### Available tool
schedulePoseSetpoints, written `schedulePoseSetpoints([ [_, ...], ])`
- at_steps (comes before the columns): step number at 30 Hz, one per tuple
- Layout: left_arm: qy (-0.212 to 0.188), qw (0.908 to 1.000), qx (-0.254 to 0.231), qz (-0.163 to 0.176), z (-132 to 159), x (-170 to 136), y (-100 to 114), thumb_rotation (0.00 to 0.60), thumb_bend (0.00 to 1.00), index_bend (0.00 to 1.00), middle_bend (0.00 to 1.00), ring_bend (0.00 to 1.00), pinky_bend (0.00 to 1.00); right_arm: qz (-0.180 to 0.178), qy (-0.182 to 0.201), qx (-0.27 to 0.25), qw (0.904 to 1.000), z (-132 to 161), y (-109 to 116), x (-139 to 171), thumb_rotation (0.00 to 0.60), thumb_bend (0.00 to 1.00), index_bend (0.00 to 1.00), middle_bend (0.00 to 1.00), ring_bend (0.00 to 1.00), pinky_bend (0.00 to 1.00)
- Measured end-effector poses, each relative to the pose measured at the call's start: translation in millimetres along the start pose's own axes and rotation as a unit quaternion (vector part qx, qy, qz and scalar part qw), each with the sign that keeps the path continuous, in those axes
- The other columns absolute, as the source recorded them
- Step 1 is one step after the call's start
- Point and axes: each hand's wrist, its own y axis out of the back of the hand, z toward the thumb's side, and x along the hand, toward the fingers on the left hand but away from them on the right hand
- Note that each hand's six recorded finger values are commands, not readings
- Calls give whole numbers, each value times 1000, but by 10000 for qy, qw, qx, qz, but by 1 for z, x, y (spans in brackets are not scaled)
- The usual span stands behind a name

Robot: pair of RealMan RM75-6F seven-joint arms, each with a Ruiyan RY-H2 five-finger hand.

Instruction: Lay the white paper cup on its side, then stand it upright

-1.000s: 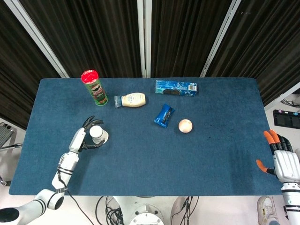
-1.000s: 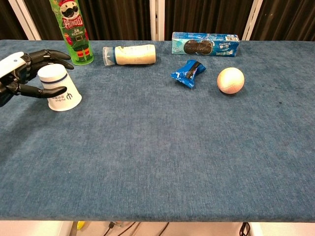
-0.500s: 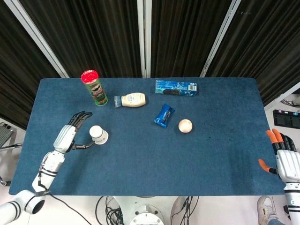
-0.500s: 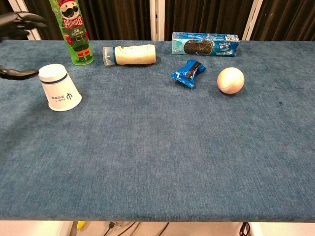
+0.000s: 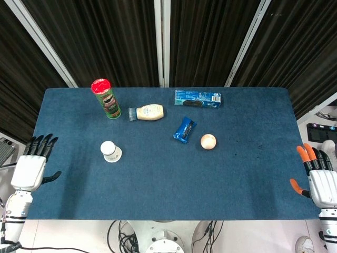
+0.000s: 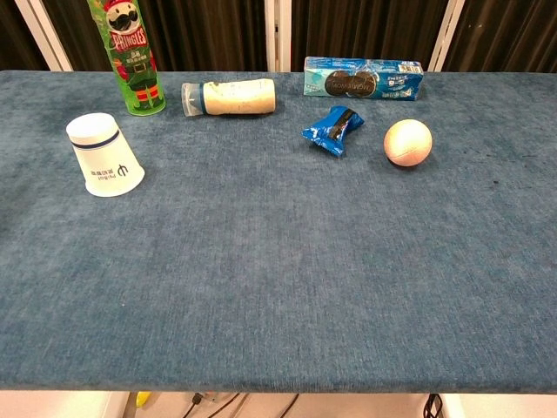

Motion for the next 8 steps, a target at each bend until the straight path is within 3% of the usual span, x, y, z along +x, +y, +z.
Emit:
schedulePoseSetpoints([
  [4,305,9994,96,157,-18,-15,2,600,136,56,0,0,0,21,-22,19,10000,6,-4,2,600,176,0,0,0,0],
  [8,352,9992,99,127,-23,-19,1,600,135,56,0,0,0,54,-45,20,10000,7,-5,4,600,176,0,0,0,0],
])
